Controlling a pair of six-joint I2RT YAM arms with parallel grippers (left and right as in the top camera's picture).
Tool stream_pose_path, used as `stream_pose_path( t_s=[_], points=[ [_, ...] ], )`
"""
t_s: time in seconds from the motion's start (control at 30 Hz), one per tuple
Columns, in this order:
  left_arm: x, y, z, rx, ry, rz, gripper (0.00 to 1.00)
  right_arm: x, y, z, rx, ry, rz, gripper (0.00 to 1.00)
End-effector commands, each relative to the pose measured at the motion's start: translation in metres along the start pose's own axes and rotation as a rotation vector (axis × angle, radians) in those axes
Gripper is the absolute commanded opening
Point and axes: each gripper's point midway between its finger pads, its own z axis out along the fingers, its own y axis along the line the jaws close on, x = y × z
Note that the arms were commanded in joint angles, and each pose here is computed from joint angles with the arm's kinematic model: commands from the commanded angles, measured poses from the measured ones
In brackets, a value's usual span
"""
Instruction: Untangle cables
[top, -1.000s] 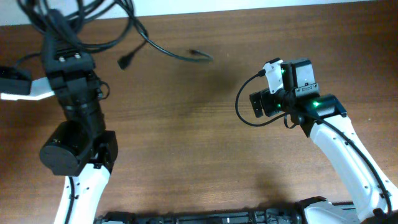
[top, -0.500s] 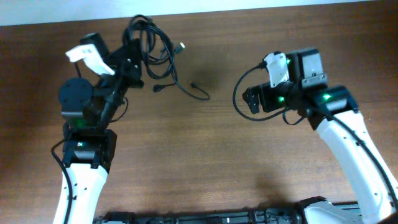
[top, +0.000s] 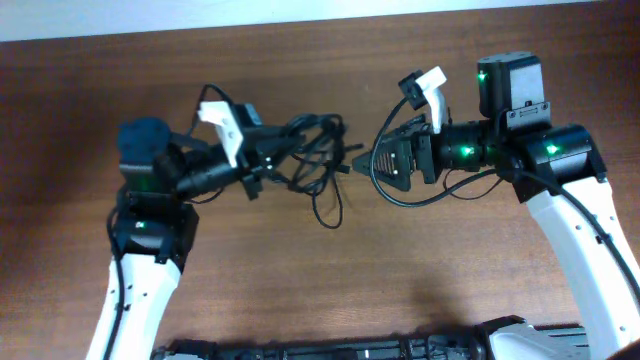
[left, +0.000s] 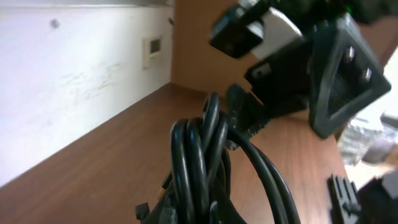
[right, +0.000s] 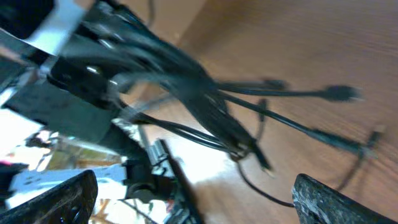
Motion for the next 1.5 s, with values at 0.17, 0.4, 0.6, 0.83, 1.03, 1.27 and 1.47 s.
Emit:
stream_pose_path(
  t_s=[0.17, 0.4, 0.6, 0.83, 1.03, 1.27, 1.47],
  points=[
    [-0.001, 0.013, 0.008, -0.084, 0.013, 0.124, 0.0, -0.005, 0.019, -0.004, -0.076, -0.006, 0.131, 0.99],
    [0.001, 0.007, 0.03, -0.147, 0.03, 0.092, 0.0, -0.006, 0.018, -0.004, -0.072, -0.009, 0.144, 0.97],
    [0.002, -0.014, 0.058, -0.182, 0.045, 0.077, 0.0, -0.012, 0.003, -0.003, 0.009, -0.034, 0.124, 0.68],
    [-0.004, -0.015, 0.059, -0.187, 0.016, 0.022, 0.0, -0.012, -0.028, -0.006, 0.189, -0.056, 0.143, 0.51],
    [-0.011, -0.031, 0.061, -0.095, -0.01, 0.041, 0.0, -0.006, -0.05, -0.012, 0.317, -0.058, 0.221, 0.51],
    [-0.013, -0.041, 0.062, -0.037, -0.022, 0.05, 0.0, 0.032, -0.089, -0.033, 0.597, 0.027, 0.338, 0.04],
    [-0.022, -0.049, 0.053, -0.031, -0.037, 0.064, 0.0, 0.07, -0.105, -0.054, 0.773, 0.14, 0.426, 0.04]
  ],
)
